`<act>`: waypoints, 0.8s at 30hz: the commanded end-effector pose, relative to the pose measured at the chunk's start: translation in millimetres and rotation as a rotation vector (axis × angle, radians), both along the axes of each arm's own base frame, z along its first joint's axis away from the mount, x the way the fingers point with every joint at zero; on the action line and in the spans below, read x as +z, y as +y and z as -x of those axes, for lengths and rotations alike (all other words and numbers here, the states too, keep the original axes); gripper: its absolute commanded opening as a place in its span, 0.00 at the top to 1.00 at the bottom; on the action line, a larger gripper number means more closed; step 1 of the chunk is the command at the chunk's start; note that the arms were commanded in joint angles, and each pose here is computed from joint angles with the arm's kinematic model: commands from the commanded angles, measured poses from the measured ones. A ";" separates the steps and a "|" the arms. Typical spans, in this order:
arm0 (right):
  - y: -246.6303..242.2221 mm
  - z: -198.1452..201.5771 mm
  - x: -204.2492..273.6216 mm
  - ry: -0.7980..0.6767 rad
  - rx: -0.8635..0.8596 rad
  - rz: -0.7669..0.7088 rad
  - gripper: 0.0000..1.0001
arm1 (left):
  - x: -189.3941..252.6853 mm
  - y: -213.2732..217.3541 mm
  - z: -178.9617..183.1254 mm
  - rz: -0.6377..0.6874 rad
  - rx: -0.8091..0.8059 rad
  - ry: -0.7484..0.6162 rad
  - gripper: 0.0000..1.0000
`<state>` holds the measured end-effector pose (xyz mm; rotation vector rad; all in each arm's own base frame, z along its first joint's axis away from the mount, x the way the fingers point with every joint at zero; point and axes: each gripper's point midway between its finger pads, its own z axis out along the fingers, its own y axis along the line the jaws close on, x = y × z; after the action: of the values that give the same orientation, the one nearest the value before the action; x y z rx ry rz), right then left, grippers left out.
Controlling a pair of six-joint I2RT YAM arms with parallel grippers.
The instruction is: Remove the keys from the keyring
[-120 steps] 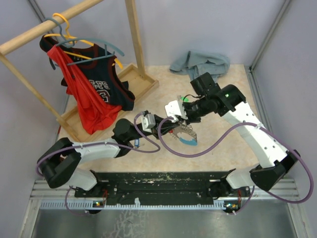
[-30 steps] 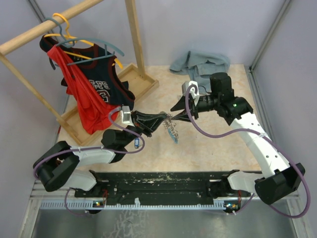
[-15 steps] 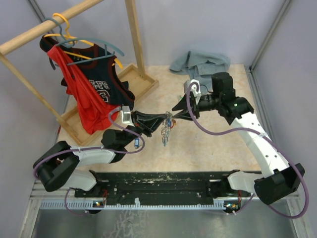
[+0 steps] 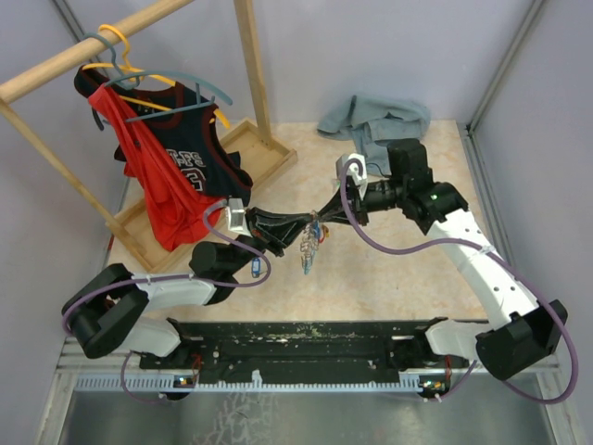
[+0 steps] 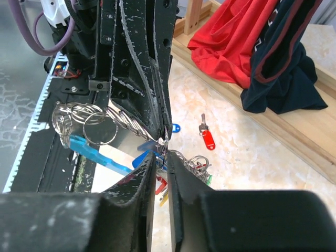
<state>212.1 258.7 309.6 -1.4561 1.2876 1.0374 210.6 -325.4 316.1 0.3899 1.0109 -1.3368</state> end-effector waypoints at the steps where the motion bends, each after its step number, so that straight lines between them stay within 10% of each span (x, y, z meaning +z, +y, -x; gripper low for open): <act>1: 3.2 -0.1 0.6 -0.018 0.016 0.003 0.87 | 66.1 29.2 25.9 0.230 -0.012 -0.188 1.00; 24: 0.5 1.8 -9.1 -0.006 -0.004 0.016 1.00 | 72.5 37.3 24.0 0.255 0.025 -0.188 1.00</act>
<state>215.0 256.3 294.6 -1.4792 1.3298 1.0107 211.3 -323.3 318.3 0.3784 1.0064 -1.3311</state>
